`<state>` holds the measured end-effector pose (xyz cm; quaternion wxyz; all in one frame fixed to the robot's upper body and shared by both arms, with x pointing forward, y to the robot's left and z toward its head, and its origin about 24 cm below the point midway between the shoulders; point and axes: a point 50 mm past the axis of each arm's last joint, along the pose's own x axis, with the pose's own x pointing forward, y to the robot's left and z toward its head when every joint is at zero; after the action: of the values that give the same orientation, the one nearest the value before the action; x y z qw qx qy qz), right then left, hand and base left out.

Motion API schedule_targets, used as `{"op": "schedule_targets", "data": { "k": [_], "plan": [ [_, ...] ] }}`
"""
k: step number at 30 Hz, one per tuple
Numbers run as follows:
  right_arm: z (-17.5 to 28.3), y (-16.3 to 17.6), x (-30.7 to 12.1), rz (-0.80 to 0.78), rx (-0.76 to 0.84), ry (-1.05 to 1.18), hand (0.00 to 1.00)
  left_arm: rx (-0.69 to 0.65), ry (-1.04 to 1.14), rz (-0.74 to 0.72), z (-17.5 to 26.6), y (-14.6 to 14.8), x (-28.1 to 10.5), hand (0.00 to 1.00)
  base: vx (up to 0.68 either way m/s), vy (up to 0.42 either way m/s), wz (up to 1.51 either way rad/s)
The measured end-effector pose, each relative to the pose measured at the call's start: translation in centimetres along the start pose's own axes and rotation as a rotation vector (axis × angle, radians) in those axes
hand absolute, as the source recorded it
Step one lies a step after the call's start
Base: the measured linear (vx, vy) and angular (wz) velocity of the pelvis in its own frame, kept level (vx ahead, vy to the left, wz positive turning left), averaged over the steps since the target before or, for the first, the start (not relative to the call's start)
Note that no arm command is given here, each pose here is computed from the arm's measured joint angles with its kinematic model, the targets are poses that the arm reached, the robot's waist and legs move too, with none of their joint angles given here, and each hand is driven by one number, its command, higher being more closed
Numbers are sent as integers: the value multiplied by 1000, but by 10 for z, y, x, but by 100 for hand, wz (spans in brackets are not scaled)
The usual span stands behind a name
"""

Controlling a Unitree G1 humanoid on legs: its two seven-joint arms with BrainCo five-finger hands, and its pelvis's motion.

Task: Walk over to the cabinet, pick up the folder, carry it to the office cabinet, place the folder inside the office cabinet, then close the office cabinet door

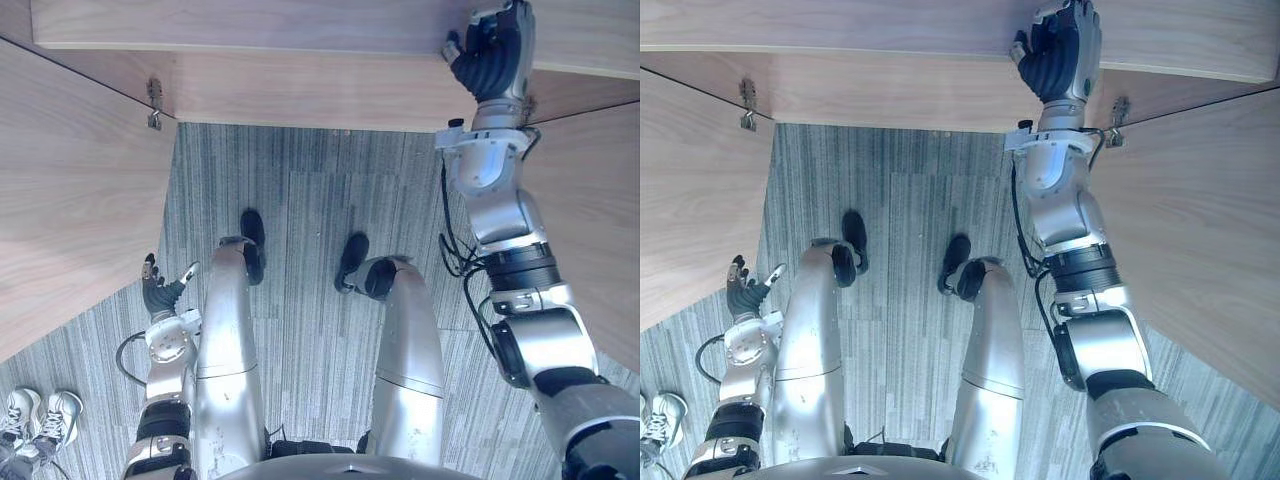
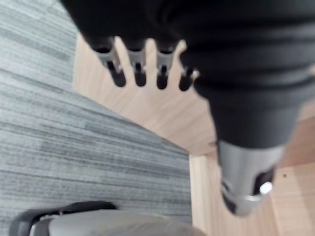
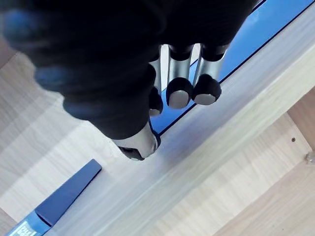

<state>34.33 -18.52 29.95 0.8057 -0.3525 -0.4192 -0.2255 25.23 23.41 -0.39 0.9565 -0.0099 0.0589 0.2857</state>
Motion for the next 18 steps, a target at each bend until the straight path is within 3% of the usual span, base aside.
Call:
{"op": "schedule_targets", "data": {
  "k": [18],
  "plan": [
    [-15,-46,49,-92,-21,48,100,0,13,-19,-8,1,-7,0,9,25,5]
  ]
}}
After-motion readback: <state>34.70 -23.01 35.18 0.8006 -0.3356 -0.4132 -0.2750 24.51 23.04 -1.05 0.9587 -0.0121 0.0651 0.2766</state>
